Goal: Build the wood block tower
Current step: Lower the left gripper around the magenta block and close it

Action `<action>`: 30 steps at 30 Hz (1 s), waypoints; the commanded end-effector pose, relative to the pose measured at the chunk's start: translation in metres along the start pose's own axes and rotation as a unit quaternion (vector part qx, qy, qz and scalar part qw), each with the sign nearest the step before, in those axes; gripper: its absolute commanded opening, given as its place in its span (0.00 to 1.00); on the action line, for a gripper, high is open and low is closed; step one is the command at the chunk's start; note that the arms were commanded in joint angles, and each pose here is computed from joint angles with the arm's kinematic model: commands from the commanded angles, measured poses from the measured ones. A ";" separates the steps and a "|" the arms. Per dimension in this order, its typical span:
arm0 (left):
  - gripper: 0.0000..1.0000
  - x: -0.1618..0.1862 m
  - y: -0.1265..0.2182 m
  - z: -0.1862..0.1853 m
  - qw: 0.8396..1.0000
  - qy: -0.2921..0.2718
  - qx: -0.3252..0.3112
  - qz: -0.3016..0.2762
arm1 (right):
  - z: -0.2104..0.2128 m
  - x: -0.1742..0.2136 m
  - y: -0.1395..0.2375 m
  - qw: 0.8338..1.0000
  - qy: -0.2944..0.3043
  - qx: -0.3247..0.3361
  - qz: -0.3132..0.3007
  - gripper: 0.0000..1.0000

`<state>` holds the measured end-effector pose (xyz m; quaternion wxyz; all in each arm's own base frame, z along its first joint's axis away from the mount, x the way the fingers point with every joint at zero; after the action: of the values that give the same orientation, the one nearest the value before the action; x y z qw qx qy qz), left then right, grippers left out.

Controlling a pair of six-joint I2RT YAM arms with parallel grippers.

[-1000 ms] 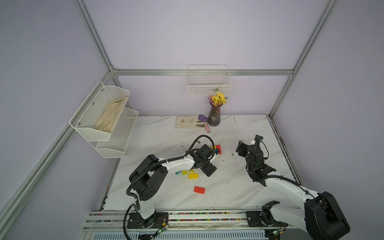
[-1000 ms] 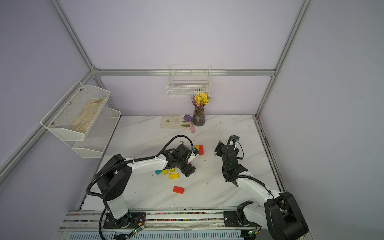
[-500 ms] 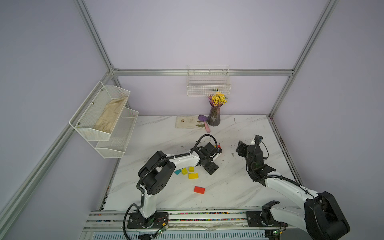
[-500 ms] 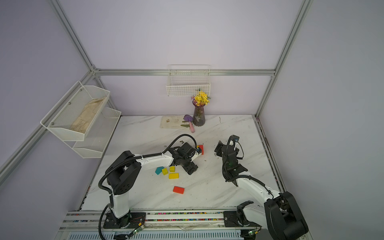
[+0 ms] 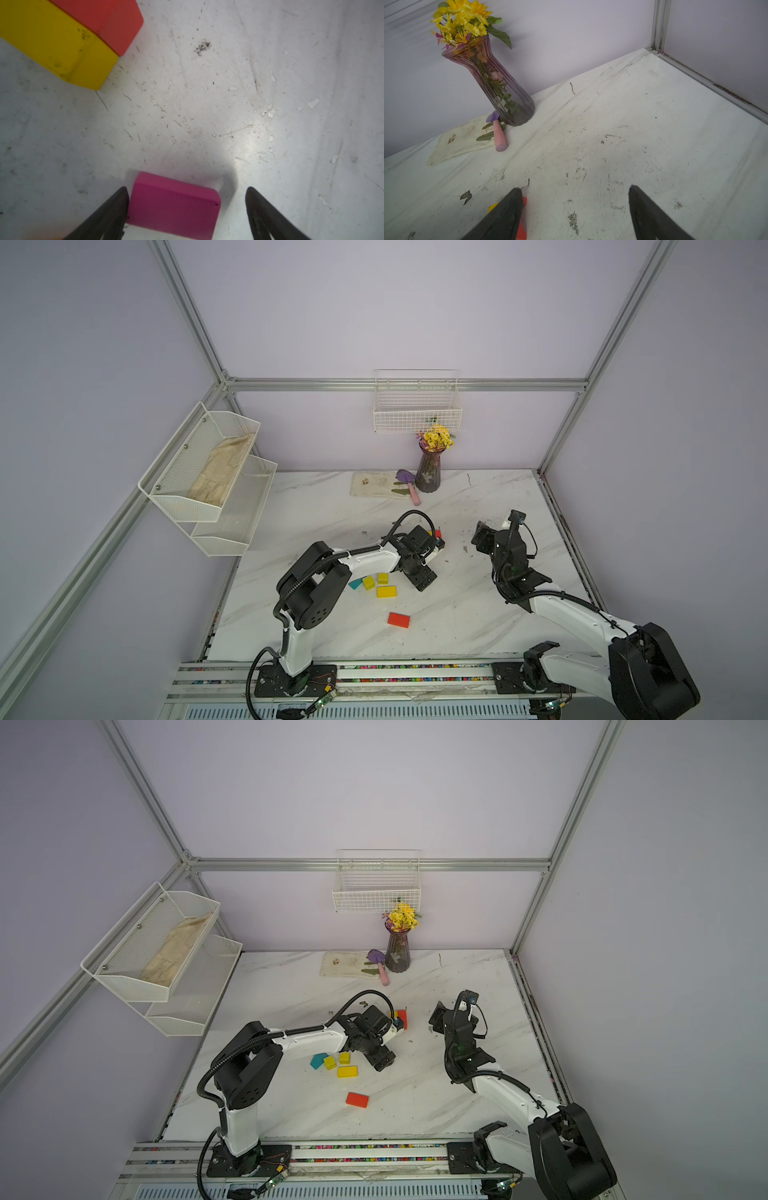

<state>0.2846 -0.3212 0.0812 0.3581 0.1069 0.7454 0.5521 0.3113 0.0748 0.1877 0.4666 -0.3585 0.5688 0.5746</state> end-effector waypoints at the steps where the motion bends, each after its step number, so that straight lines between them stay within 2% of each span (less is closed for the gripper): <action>1: 0.83 -0.024 0.024 -0.008 0.999 -0.020 0.023 -0.037 | 0.000 -0.009 0.001 1.000 -0.009 -0.001 -0.013 0.82; 6: 0.73 -0.022 0.024 -0.008 0.999 -0.019 0.023 -0.030 | 0.000 -0.008 0.001 1.000 -0.009 -0.002 -0.012 0.82; 9: 0.71 -0.021 0.025 -0.009 0.999 -0.020 0.022 -0.028 | 0.000 -0.009 0.001 1.000 -0.009 -0.002 -0.013 0.82; 30: 0.72 -0.019 0.015 -0.006 1.000 -0.019 -0.004 -0.012 | 0.000 -0.008 0.002 1.000 -0.009 -0.002 -0.012 0.82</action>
<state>0.2779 -0.3142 0.0768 0.3438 0.1239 0.7387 0.5664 0.3112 0.0749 0.1878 0.4666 -0.3587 0.5686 0.5747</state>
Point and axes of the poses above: each gripper's point midway between its finger pads, its own y axis back along the fingers, its own z axis along the line the jaws close on, x = y × z, the point moved 5 cm from there along y, back along the fingers, and after that the axes turned 14 degrees about y, right-handed, at the moved point
